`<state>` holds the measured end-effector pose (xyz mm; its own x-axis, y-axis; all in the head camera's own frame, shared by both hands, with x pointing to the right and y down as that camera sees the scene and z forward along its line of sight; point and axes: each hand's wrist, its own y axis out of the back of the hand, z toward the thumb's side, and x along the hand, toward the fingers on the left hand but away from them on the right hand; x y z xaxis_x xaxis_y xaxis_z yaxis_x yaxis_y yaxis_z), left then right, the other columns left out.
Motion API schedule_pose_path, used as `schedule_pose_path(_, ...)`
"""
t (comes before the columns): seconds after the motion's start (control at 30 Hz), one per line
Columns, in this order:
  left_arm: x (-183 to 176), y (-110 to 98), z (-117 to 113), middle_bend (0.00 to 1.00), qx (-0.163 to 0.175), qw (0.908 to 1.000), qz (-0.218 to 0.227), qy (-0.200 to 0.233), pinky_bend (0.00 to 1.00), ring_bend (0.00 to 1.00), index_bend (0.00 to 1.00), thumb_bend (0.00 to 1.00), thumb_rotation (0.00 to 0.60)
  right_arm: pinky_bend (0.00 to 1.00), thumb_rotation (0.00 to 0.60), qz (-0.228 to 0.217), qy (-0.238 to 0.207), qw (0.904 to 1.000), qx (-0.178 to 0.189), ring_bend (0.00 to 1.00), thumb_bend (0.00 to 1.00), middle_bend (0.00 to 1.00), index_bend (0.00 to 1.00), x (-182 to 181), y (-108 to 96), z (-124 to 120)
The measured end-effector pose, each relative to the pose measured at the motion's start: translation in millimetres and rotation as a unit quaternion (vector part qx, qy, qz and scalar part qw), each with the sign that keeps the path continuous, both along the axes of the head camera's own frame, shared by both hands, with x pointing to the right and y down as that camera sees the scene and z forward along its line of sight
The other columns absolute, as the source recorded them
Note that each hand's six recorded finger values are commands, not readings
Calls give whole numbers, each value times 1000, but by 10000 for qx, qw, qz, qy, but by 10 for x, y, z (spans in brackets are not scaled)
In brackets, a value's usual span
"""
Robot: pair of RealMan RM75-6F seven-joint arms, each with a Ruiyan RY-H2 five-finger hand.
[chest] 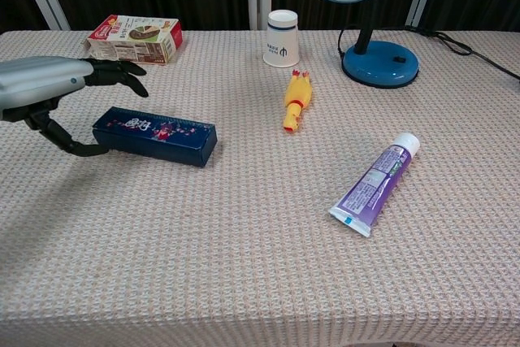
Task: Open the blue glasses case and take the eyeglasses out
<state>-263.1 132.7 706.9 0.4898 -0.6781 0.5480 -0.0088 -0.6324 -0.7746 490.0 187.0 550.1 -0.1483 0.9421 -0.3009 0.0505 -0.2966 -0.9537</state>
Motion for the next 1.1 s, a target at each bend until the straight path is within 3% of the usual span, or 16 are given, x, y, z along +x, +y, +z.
schedule_pose_path(0.47,162,-74,94,13,-113,9999,87,98,0,0,269,241,600,0,600,6,-5,10000,-99,0,210,0,0,9,5,59)
schedule_pose_path(0.77,192,-101,92,22,-210,9996,72,156,0,0,284,319,600,0,600,9,-12,9999,-150,0,210,0,0,17,13,94)
schedule_pose_path(1.1,200,-107,120,22,-243,9996,67,105,0,0,289,328,600,0,600,17,-4,9998,-175,0,210,0,0,29,24,104)
